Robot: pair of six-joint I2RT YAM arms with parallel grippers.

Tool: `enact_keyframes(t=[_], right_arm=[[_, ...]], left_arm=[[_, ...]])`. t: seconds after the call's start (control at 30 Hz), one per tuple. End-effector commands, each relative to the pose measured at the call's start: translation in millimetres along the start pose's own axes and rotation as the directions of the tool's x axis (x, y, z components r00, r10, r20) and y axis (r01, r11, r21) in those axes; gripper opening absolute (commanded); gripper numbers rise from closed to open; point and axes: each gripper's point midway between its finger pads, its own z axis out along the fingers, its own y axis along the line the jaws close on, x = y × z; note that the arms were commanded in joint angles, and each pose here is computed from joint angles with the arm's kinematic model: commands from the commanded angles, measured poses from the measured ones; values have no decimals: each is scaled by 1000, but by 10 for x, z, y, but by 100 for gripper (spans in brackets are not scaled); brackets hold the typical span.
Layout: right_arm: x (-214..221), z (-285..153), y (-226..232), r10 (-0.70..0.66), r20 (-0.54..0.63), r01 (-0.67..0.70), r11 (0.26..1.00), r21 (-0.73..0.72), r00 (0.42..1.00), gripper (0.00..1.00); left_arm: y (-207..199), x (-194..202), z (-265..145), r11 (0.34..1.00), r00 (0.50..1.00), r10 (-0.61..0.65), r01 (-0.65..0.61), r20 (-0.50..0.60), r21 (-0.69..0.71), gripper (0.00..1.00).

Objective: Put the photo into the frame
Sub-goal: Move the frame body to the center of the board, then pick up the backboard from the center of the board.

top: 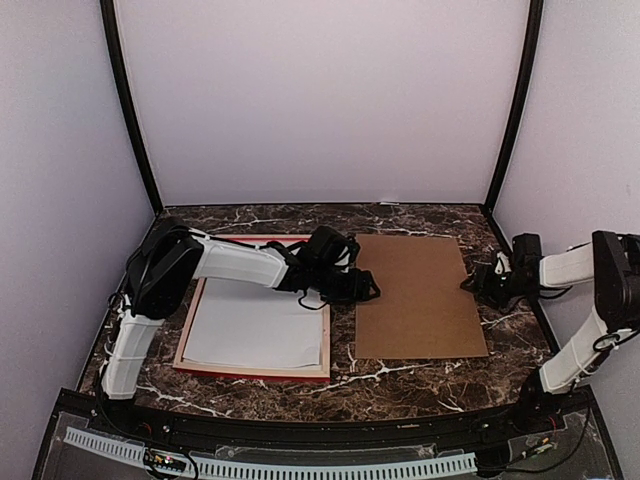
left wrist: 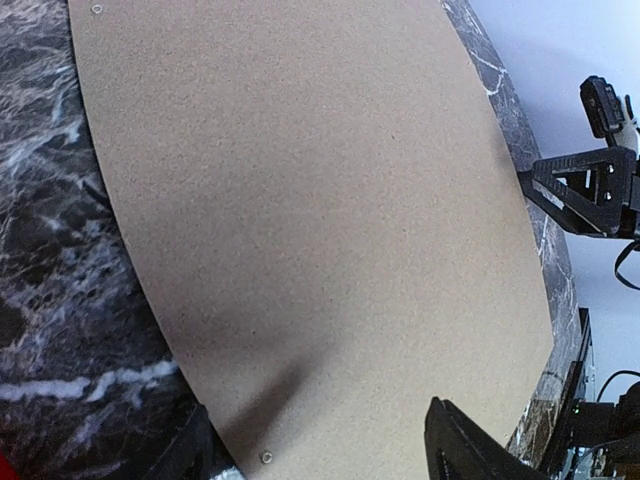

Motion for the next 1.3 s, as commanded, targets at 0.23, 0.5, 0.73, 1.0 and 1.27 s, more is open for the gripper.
enact_keyframes(t=[0.23, 0.5, 0.73, 1.0, 1.27], right_arm=[[202, -251, 652, -22, -80, -7, 939, -345, 997, 41], [236, -449, 891, -49, -88, 4, 894, -448, 995, 34], [278, -573, 1037, -86, -96, 24, 855, -519, 992, 28], [254, -746, 1199, -117, -65, 59, 819, -571, 991, 25], [209, -754, 1178, -104, -58, 57, 842, -537, 993, 22]], left_arm=[[179, 329, -65, 998, 995, -60, 59, -85, -13, 75], [169, 332, -95, 998, 995, -58, 58, -80, -1, 74], [170, 313, -123, 998, 995, -57, 57, -76, 2, 74], [152, 290, -134, 999, 996, -53, 53, -72, 9, 74], [128, 277, -155, 999, 996, -49, 50, -71, 14, 74]])
